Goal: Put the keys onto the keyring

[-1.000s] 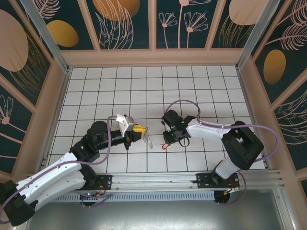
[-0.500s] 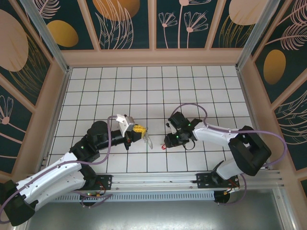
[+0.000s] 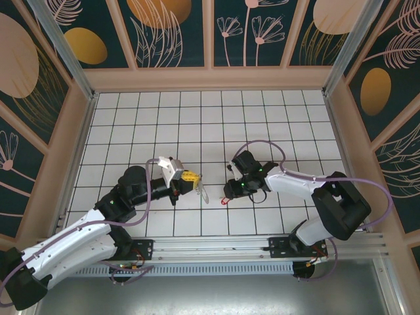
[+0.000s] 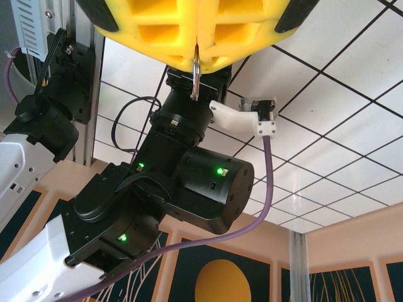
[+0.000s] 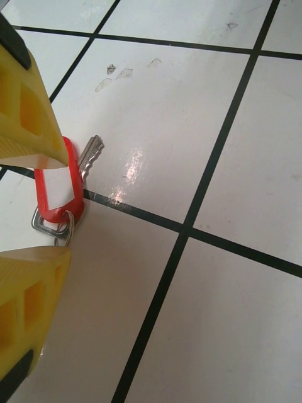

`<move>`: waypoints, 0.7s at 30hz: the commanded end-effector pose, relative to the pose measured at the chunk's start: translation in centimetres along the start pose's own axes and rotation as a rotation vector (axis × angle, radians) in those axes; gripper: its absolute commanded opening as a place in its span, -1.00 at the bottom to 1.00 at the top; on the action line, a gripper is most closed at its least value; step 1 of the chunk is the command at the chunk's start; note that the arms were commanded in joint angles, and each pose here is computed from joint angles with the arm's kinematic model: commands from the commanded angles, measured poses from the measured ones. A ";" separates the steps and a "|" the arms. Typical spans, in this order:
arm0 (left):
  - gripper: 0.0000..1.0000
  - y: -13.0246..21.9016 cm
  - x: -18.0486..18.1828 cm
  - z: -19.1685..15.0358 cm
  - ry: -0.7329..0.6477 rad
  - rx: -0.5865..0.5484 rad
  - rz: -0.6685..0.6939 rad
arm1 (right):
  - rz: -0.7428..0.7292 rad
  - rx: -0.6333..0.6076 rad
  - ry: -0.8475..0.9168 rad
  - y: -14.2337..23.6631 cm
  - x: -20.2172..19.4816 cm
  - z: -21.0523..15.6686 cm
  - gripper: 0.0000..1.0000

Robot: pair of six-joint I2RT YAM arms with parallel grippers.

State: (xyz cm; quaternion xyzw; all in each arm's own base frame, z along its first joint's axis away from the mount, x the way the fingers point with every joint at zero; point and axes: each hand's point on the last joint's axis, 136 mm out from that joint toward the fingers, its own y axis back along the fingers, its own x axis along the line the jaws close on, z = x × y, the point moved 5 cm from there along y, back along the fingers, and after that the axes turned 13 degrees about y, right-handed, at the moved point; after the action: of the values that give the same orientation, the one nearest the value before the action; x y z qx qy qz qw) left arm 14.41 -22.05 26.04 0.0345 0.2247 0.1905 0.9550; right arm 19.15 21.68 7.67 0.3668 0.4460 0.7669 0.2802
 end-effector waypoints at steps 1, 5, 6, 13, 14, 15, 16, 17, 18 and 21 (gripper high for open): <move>-1.00 0.2 -0.4 0.7 -0.010 -0.043 -0.016 | -0.001 -0.001 -0.009 -0.3 0.1 0.5 -0.25; -1.00 0.3 -0.4 0.7 -0.010 -0.044 -0.014 | -0.030 0.021 0.008 -0.8 0.3 0.8 -0.31; -1.00 0.2 -0.4 0.8 -0.009 -0.042 -0.013 | -0.045 0.025 0.015 -0.8 0.4 0.9 -0.32; -1.00 0.4 -0.5 1.1 -0.015 -0.051 -0.008 | -0.098 0.054 0.052 -1.4 0.6 1.5 -0.39; -1.00 0.5 -0.5 1.0 -0.016 -0.051 -0.007 | -0.112 0.065 0.063 -1.5 0.6 1.5 -0.40; -1.00 0.4 -0.5 1.0 -0.016 -0.049 -0.008 | -0.130 0.080 0.077 -1.6 0.7 1.4 -0.40; -1.00 0.4 -0.5 1.0 -0.014 -0.051 -0.008 | -0.152 0.097 0.088 -1.7 0.7 1.3 -0.40; -1.00 0.4 -0.5 0.9 -0.014 -0.050 -0.008 | -0.168 0.111 0.095 -1.7 0.7 1.1 -0.40; -1.00 0.4 -0.5 1.0 -0.015 -0.052 -0.008 | -0.186 0.125 0.105 -1.8 0.7 1.0 -0.39; -1.00 0.4 -0.5 0.9 -0.018 -0.050 -0.008 | -0.225 0.152 0.118 -1.7 0.6 0.5 -0.36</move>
State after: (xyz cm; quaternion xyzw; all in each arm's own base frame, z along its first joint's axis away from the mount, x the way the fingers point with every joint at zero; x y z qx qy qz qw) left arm 14.40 -21.91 26.26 0.0300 0.2219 0.1937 0.9552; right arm 19.70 24.20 6.78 0.3096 0.5165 0.7424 0.2936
